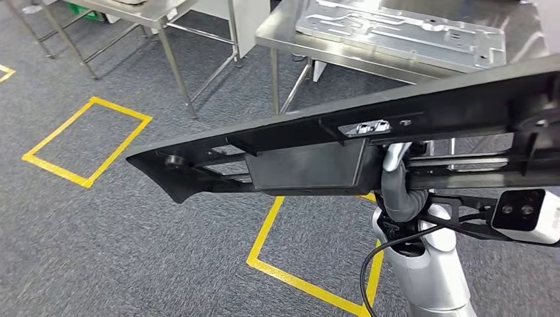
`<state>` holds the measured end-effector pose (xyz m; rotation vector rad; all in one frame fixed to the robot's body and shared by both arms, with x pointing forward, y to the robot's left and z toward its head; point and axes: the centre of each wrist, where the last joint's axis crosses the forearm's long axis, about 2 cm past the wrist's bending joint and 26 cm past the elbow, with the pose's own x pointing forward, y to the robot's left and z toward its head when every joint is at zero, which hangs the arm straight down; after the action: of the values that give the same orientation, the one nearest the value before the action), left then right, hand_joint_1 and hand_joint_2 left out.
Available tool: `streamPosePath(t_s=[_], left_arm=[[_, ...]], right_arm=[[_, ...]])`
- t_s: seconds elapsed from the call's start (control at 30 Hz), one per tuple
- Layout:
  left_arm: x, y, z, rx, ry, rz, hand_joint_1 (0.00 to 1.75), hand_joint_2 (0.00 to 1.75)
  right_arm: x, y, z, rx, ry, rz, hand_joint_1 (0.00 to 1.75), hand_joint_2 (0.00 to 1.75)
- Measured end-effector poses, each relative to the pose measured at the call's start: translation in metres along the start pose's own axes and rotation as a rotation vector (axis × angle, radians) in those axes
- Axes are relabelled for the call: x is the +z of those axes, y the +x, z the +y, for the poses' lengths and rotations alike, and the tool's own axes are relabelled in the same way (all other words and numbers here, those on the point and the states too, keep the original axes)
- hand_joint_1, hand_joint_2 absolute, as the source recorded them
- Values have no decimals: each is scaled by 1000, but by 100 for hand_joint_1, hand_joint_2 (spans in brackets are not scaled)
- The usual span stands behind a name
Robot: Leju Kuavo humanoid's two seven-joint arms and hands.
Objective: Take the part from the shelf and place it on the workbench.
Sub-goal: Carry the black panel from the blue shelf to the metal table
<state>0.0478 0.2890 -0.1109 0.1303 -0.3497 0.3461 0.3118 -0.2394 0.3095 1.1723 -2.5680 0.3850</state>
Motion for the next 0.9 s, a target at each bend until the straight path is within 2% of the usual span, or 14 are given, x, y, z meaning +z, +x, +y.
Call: streamPosePath(t_s=[0.9], left_arm=[[-1,5,-3,40,-47,-45,0,175]], right_arm=[[3,6,-10,5,-10,9,175,175]])
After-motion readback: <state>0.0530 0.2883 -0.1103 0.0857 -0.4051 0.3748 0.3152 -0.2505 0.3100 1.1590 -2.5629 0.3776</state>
